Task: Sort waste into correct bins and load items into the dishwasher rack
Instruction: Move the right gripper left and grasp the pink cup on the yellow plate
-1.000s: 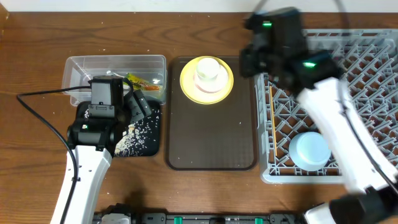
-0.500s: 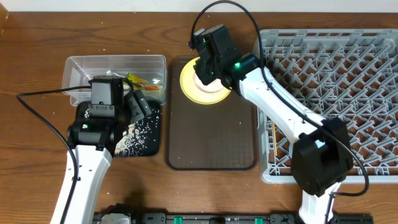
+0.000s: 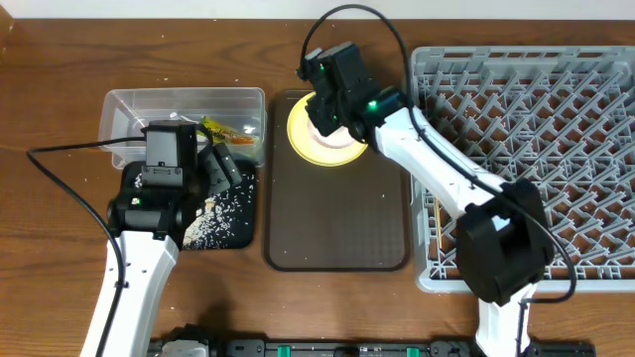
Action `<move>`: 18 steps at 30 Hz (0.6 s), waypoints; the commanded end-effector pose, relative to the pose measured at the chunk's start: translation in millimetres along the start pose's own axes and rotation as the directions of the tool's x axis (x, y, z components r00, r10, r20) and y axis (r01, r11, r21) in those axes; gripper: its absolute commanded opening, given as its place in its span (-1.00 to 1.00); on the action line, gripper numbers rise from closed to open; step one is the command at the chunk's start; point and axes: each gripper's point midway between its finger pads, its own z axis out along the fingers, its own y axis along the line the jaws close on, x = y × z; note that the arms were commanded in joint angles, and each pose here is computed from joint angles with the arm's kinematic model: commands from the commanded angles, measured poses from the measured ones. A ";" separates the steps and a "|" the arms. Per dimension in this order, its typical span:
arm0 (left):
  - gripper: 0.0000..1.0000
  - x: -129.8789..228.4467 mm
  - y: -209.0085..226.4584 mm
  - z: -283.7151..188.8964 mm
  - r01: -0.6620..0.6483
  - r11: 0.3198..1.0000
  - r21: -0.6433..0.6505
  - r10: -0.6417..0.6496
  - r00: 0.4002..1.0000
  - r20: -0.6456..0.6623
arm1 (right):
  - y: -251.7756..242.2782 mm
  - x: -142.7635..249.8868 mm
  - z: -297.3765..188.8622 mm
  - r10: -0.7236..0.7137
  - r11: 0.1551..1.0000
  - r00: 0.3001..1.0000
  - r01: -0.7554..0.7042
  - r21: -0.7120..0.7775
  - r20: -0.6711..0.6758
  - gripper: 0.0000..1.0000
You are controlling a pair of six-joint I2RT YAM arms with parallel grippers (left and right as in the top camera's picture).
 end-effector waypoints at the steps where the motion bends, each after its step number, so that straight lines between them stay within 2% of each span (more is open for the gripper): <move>1: 0.81 2.3 3.0 2.5 -0.011 1.000 -0.010 0.011 1.000 -0.009 | 14.1 6.6 12.5 -0.021 0.999 0.999 0.020 -0.026 -0.025 -0.38; 7: 0.81 2.2 3.1 2.5 -0.011 1.000 -0.010 0.011 1.000 -0.009 | 16.1 19.9 23.4 -0.022 0.999 0.997 0.020 -0.031 -0.067 -0.44; 10: 0.81 2.3 3.0 2.5 -0.011 1.000 -0.010 0.011 1.000 -0.009 | 15.4 23.5 23.1 -0.022 0.999 0.996 0.020 -0.027 -0.082 -0.63; 18: 0.81 2.2 3.1 2.5 -0.011 1.000 -0.010 0.011 1.000 -0.009 | 14.1 39.4 21.3 -0.020 1.000 0.989 0.017 -0.019 -0.147 -0.83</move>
